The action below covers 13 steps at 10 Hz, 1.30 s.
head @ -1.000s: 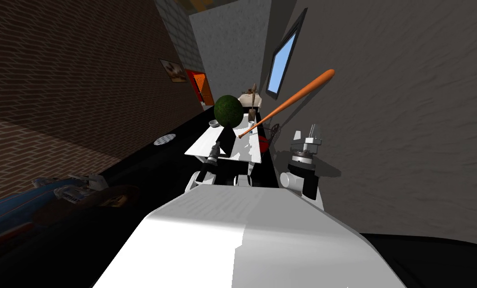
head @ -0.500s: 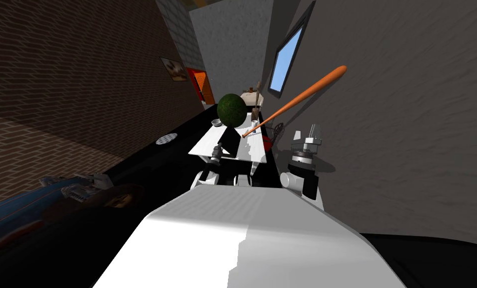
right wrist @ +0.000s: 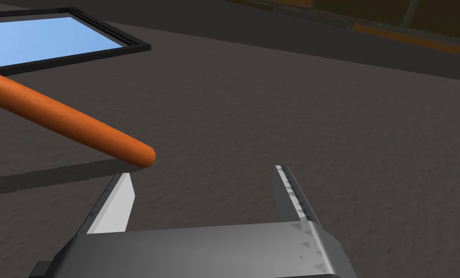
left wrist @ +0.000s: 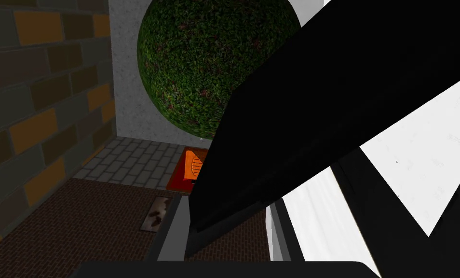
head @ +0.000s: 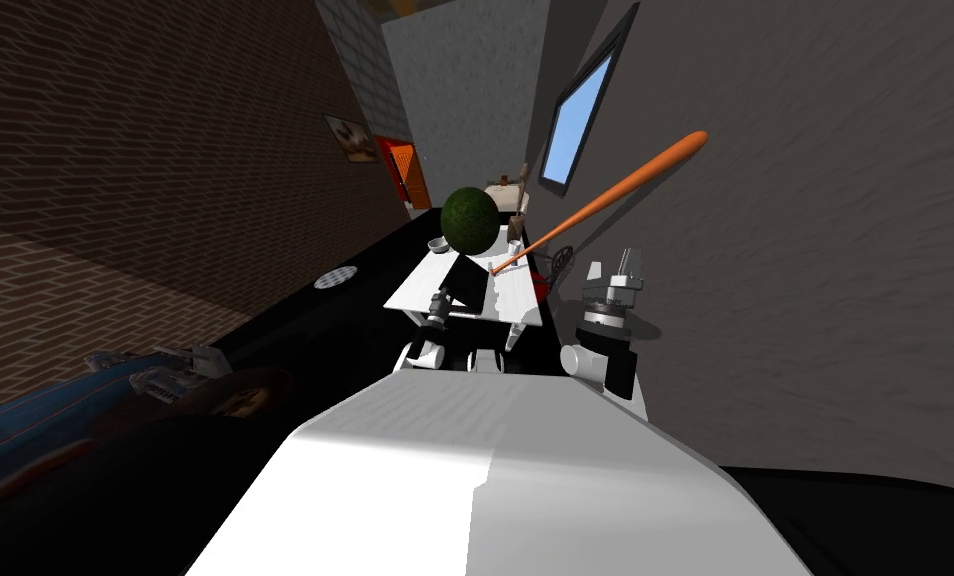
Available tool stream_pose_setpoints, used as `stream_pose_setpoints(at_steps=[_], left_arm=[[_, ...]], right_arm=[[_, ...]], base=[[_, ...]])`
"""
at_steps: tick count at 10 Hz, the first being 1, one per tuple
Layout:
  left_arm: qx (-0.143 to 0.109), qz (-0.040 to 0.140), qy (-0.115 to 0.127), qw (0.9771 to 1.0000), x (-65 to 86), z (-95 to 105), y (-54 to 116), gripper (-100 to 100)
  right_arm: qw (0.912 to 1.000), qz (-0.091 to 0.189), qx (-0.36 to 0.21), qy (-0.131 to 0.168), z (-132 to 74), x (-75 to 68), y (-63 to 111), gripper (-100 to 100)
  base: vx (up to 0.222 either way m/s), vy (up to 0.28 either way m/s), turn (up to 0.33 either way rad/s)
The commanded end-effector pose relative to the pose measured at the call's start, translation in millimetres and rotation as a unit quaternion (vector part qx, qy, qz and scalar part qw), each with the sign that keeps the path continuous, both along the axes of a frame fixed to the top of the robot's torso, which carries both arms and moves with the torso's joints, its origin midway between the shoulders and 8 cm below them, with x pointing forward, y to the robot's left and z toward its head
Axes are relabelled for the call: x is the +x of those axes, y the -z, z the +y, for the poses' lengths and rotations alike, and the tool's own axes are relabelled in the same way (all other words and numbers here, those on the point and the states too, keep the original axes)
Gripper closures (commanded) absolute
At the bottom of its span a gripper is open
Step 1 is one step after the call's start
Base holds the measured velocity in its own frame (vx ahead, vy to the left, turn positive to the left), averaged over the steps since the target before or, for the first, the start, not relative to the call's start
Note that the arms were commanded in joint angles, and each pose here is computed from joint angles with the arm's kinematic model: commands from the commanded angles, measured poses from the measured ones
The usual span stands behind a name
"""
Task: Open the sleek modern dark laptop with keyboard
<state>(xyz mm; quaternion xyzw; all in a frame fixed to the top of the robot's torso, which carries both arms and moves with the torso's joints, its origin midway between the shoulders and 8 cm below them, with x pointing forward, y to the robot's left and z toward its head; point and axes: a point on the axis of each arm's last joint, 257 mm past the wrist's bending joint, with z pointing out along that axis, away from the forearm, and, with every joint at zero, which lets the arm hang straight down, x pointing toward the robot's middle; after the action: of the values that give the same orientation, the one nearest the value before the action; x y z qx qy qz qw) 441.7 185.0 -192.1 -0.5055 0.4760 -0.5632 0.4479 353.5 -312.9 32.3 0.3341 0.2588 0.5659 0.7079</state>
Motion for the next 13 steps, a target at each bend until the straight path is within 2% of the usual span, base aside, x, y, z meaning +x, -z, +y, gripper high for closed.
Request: stream_pose_setpoints(at_steps=[1, 2, 3, 4, 13], left_arm=[[-0.058, 0.001, 0.0, 0.9983, 5.6, -7.9, 7.1, 100], [-0.042, 0.003, 0.0, 0.9991, 3.2, -6.0, 6.7, 100], [-0.066, 0.007, 0.002, 0.9978, 3.5, -8.7, 15.0, 100], [-0.055, 0.008, 0.001, 0.9985, 0.5, -6.4, 8.7, -100], [-0.056, 0.008, 0.001, 0.9984, -24.6, -1.4, -40.3, -100]], right_arm=[[1.0, 0.0, 0.0, 0.0, 0.0, 0.0, 0.0, 0], [1.0, 0.0, 0.0, 0.0, 0.0, 0.0, 0.0, 0], [1.0, 0.0, 0.0, 0.0, 0.0, 0.0, 0.0, 0], [1.0, 0.0, 0.0, 0.0, 0.0, 0.0, 0.0, 0], [1.0, 0.0, 0.0, 0.0, 0.0, 0.0, 0.0, 0]], base=[[-0.015, 0.099, 0.005], [-0.005, 0.044, -0.002], [0.001, 0.038, 0.003], [0.01, 0.022, -0.002], [0.028, -0.007, 0.001]])
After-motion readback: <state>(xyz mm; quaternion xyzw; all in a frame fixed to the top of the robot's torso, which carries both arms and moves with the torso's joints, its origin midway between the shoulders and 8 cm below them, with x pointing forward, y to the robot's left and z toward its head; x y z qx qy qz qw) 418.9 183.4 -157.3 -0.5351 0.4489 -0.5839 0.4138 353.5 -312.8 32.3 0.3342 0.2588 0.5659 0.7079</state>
